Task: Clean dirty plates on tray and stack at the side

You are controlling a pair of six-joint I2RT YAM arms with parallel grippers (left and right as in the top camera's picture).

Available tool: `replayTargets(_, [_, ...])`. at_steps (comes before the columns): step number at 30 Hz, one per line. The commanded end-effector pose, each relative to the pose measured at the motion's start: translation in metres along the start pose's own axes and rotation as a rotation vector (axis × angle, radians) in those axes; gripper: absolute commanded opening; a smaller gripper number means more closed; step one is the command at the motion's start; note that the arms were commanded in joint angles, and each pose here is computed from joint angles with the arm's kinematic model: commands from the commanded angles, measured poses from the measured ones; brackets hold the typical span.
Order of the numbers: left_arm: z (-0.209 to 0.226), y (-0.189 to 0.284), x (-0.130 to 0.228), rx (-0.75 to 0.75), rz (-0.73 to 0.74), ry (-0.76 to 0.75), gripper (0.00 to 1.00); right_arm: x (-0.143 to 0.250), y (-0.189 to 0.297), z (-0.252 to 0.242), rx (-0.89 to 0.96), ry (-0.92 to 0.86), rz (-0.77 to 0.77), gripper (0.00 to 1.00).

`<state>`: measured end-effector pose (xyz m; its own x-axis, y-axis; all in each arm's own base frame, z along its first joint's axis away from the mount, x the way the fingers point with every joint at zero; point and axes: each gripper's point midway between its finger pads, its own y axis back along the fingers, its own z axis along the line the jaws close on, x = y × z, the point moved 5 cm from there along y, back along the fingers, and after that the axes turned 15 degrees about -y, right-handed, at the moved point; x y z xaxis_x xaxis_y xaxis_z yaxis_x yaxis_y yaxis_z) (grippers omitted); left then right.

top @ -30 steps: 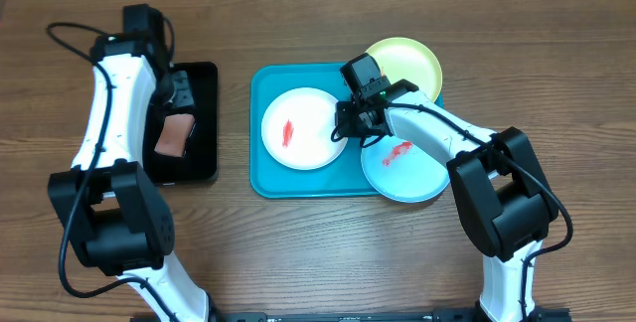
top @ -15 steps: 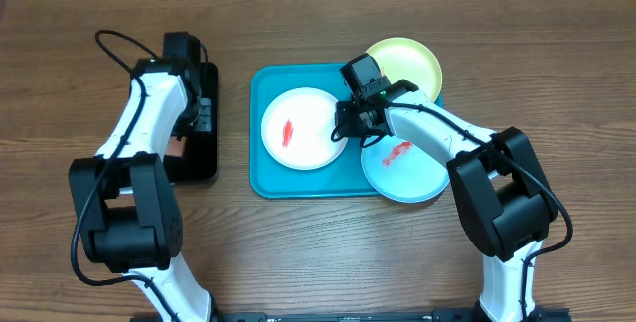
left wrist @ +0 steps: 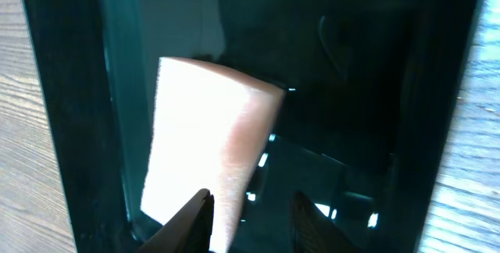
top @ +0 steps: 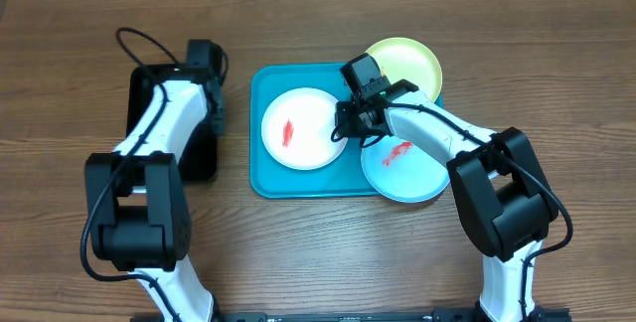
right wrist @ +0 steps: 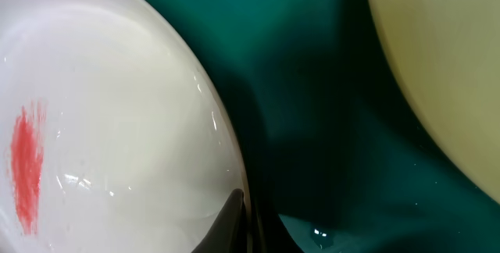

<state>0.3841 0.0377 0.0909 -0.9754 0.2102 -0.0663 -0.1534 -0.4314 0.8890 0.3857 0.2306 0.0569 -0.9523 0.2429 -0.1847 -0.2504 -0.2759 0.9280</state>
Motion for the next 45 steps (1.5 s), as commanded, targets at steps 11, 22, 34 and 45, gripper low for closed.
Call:
replayTargets(11, [0.012, -0.007, 0.004, -0.105, 0.023, 0.061, 0.32, 0.004, -0.003, -0.003, 0.021, 0.005, 0.006, 0.04])
replayTargets(22, [0.011, -0.008, 0.005, -0.103, 0.026, 0.054, 0.33, 0.004, -0.003, -0.003, 0.021, 0.004, 0.006, 0.04])
replayTargets(34, [-0.01, -0.046, 0.018, -0.081, 0.158, -0.013, 0.25, 0.004, -0.003, -0.003, 0.022, 0.004, 0.006, 0.04])
replayTargets(45, [-0.011, -0.04, 0.014, -0.05, 0.152, 0.015, 0.04, 0.003, -0.003, -0.003, 0.019, 0.004, 0.004, 0.04])
